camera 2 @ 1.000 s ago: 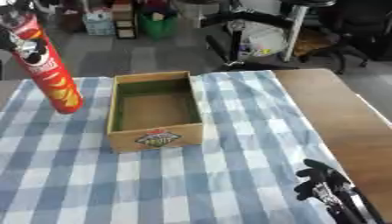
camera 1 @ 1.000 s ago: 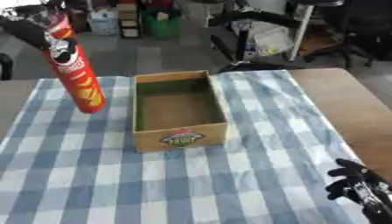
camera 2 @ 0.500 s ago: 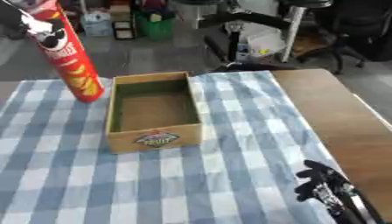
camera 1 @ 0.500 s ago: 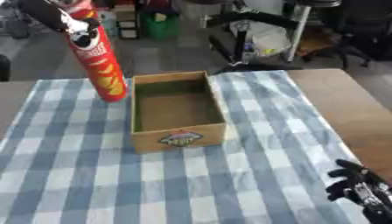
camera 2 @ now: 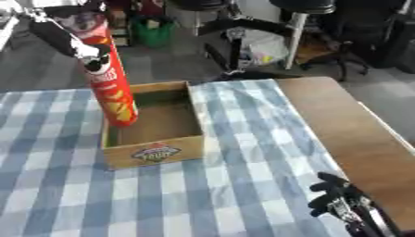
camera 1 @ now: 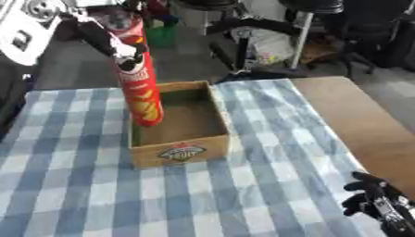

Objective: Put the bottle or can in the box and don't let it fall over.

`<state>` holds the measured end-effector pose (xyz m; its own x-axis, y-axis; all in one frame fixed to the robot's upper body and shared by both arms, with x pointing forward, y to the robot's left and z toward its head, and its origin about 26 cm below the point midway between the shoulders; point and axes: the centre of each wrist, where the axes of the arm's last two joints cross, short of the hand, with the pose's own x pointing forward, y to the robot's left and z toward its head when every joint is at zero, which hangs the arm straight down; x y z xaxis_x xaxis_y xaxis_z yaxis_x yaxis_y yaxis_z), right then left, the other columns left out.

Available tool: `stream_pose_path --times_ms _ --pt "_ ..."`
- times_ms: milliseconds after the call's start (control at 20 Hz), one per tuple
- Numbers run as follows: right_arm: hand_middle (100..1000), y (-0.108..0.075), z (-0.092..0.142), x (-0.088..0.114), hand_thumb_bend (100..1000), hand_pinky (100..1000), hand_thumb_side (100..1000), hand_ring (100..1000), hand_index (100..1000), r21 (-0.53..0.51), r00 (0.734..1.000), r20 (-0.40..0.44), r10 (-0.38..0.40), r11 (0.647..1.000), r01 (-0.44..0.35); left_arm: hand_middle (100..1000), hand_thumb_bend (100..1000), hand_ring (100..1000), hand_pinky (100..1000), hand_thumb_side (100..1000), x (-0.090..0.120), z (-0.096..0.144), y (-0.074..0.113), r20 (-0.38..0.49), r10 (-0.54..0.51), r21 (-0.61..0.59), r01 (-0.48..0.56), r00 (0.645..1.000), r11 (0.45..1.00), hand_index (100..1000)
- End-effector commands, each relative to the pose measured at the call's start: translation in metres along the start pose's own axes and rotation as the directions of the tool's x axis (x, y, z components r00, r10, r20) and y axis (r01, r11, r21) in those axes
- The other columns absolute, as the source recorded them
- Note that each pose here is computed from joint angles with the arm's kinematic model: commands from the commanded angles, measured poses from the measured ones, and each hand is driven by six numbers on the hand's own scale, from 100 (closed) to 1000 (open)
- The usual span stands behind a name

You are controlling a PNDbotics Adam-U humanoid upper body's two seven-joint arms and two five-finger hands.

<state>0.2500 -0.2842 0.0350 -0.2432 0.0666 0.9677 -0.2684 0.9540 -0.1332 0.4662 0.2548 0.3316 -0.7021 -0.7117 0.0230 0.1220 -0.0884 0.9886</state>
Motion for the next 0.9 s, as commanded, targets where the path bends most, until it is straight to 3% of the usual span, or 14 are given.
stream_pose_path --times_ms 50,450,650,800,900 --pt "655 -0.004 -0.004 0.008 100 527 642 571 842 0.022 0.999 0.025 0.021 1.000 -0.022 599 100 468 201 287 0.002 -0.001 0.006 0.016 -0.047 -0.028 0.048 0.999 0.998 746" --pt "655 -0.004 -0.004 0.007 100 526 643 571 842 0.027 0.999 0.023 0.022 0.999 -0.023 638 100 525 263 241 -0.005 -0.012 -0.022 0.018 -0.071 -0.188 0.073 0.997 0.979 770" --pt "655 -0.004 -0.004 0.007 100 527 643 571 842 0.027 1.000 0.022 0.022 0.999 -0.023 702 100 606 355 153 -0.007 -0.012 -0.028 0.028 -0.090 -0.250 0.094 0.996 0.964 807" --pt "656 -0.004 -0.004 0.007 100 527 642 571 843 0.027 1.000 0.020 0.023 0.999 -0.023 734 117 666 423 314 -0.008 -0.010 -0.026 0.033 -0.099 -0.266 0.104 0.995 0.958 826" --pt "656 -0.004 -0.004 0.007 100 527 645 571 843 0.027 1.000 0.019 0.023 0.999 -0.024 747 222 682 444 414 -0.008 -0.007 -0.023 0.037 -0.104 -0.259 0.110 0.994 0.960 832"
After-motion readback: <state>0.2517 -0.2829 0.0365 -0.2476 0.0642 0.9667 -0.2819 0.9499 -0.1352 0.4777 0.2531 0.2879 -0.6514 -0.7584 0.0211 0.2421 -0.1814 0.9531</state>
